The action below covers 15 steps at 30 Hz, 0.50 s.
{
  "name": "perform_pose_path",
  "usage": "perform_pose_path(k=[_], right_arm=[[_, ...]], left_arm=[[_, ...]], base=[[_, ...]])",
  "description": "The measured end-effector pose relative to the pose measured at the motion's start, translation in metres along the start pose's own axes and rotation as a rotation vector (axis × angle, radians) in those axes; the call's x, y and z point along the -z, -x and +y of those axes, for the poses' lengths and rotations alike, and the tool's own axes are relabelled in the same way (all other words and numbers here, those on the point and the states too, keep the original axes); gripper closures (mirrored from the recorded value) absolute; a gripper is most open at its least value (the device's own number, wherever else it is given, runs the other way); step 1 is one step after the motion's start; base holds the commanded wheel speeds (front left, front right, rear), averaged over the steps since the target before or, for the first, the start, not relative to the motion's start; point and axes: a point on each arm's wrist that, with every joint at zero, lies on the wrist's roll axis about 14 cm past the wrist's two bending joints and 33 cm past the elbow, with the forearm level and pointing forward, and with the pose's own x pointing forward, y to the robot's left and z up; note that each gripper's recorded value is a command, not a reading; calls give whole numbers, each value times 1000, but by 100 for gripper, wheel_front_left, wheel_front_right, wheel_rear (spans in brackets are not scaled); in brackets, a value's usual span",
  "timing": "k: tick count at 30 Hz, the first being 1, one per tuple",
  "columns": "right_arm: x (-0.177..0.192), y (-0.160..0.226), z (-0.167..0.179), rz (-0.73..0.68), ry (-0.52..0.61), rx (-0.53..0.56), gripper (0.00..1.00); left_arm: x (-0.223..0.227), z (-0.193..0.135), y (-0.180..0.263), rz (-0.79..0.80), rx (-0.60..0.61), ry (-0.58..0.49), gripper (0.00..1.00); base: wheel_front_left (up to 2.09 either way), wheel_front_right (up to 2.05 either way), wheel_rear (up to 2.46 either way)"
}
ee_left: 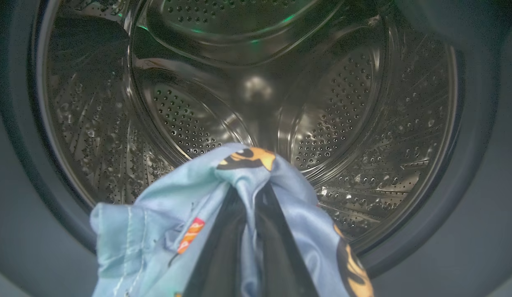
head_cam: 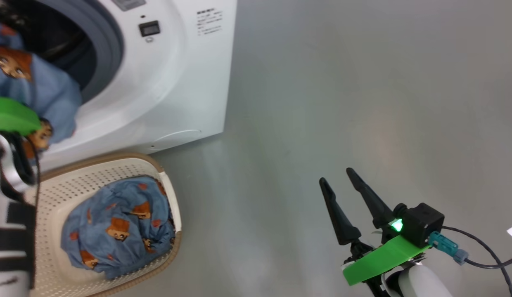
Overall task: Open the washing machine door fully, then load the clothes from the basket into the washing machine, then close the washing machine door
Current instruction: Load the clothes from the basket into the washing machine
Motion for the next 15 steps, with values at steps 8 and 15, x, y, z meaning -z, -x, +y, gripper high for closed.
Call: perform_pose_path(k=[8,15], right_arm=[[17,4,0,53,-3,1,0],[34,-4,-6,103,11,3,0]], left_arm=[[17,-8,-32,27,9,-11,100],[41,-8,-67,54,17,-14,100]], base=[[0,0,0],[0,0,0]])
